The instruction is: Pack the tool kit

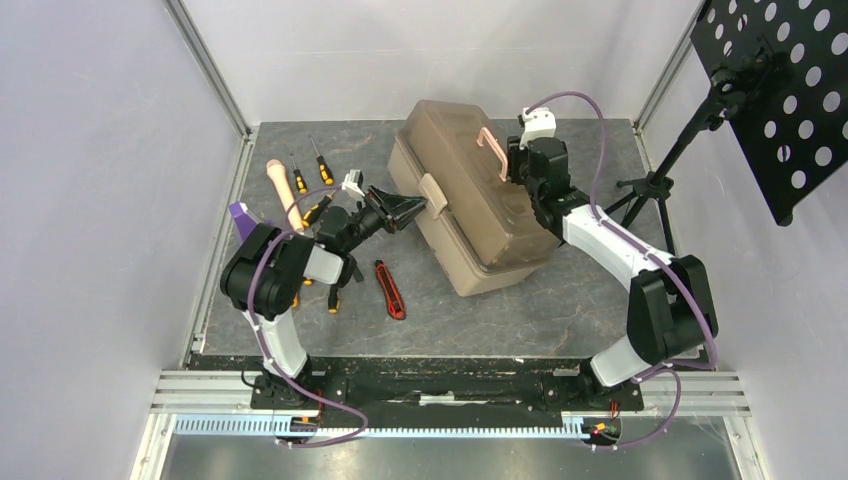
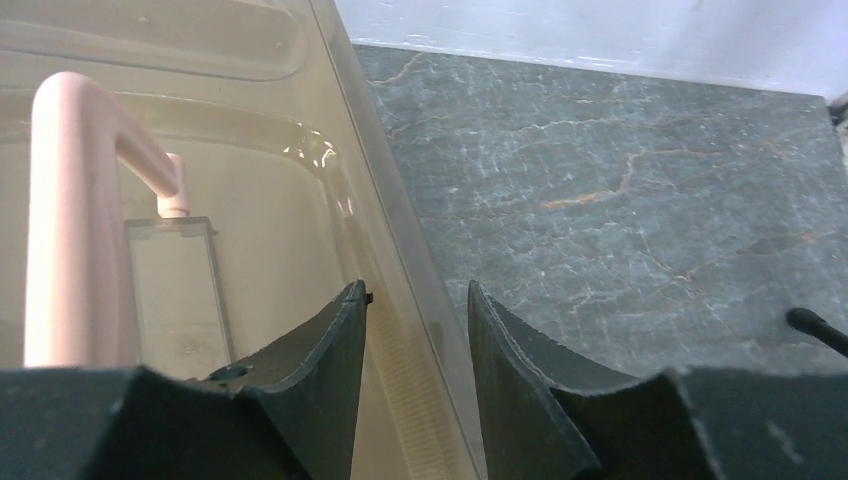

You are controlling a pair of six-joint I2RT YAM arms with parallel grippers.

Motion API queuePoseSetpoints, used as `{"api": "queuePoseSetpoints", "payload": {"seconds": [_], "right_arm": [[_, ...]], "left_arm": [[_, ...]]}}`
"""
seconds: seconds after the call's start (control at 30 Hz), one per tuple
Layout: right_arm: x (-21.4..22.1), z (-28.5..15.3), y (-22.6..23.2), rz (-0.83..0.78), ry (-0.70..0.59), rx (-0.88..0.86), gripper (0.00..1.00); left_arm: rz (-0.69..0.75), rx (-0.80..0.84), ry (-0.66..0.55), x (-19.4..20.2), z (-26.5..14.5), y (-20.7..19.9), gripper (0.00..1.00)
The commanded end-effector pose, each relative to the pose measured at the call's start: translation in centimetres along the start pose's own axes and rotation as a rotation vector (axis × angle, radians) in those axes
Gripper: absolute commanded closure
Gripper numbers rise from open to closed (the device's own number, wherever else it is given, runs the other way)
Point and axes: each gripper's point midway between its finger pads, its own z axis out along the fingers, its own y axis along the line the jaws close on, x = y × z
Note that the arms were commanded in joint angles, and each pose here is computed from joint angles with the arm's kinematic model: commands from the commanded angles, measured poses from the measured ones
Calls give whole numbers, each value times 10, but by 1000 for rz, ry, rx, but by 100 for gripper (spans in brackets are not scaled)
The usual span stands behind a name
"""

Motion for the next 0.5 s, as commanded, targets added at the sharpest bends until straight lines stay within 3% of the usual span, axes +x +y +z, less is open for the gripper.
{"api": "queuePoseSetpoints", "payload": {"seconds": [0.0,0.47], "right_arm": [[166,-44,-4,-270,563,20,56],[153,-53,-10,-442,535,164,56]], "left_arm": [[108,295,9,0,-2,-104,65],[136,369,3,-4,-2,-137,68]]}}
